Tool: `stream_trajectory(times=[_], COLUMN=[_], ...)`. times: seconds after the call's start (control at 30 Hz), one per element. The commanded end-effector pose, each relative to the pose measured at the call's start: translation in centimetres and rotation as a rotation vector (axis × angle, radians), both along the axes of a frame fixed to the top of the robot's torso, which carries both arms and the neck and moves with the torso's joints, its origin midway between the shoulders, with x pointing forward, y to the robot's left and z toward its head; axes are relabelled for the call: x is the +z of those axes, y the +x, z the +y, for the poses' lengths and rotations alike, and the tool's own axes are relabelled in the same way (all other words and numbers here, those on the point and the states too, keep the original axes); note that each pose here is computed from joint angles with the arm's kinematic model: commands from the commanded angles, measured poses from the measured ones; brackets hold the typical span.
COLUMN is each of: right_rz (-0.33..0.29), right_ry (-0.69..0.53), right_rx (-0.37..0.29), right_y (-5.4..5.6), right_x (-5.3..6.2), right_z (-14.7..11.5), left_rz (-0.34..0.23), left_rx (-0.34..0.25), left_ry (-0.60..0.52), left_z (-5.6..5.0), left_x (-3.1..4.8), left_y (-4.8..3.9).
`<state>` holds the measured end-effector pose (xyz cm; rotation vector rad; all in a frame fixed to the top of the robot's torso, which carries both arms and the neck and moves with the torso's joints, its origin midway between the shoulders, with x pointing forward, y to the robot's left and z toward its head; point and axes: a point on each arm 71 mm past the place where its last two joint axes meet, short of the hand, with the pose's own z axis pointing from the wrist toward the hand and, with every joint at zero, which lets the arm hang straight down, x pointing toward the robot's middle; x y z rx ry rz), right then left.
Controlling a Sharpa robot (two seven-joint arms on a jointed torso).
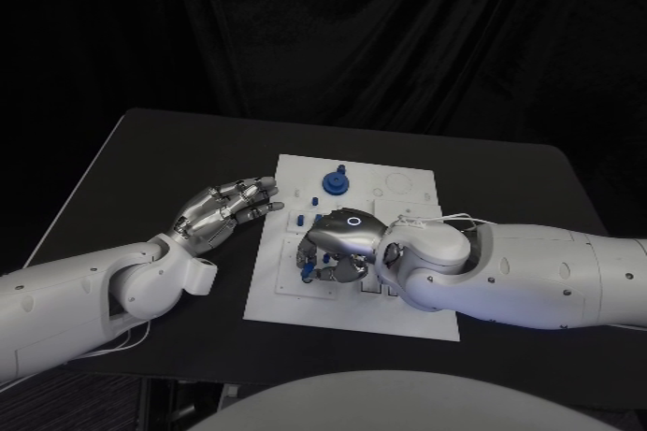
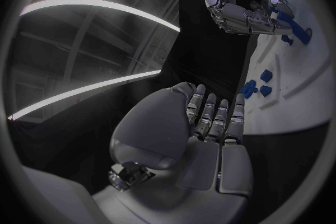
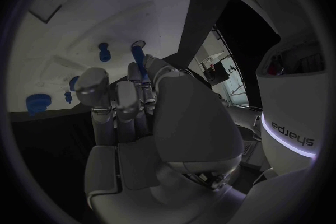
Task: Assemble the parts on the task board
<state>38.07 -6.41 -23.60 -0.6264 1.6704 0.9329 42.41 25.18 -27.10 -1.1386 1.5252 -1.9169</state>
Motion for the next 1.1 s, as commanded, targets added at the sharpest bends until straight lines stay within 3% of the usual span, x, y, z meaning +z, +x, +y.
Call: stream_trajectory(times=[0.03,1.1], right_rz=[0.007,0.035], right_ry=[-0.02,-0.051], right_rx=[0.013,-0.007], right_y=[-0.16,-0.35], right_x=[-0.38,-1.13], right_z=[-0.08,-0.83], left_rz=[0.002,0.011], left_rx=[-0.013,-0.018], left_ry=[-0.019,-0.014], left_z=[-0.24,-0.28], left_x=[0.02,-0.13], left_y=[-0.07,-0.07])
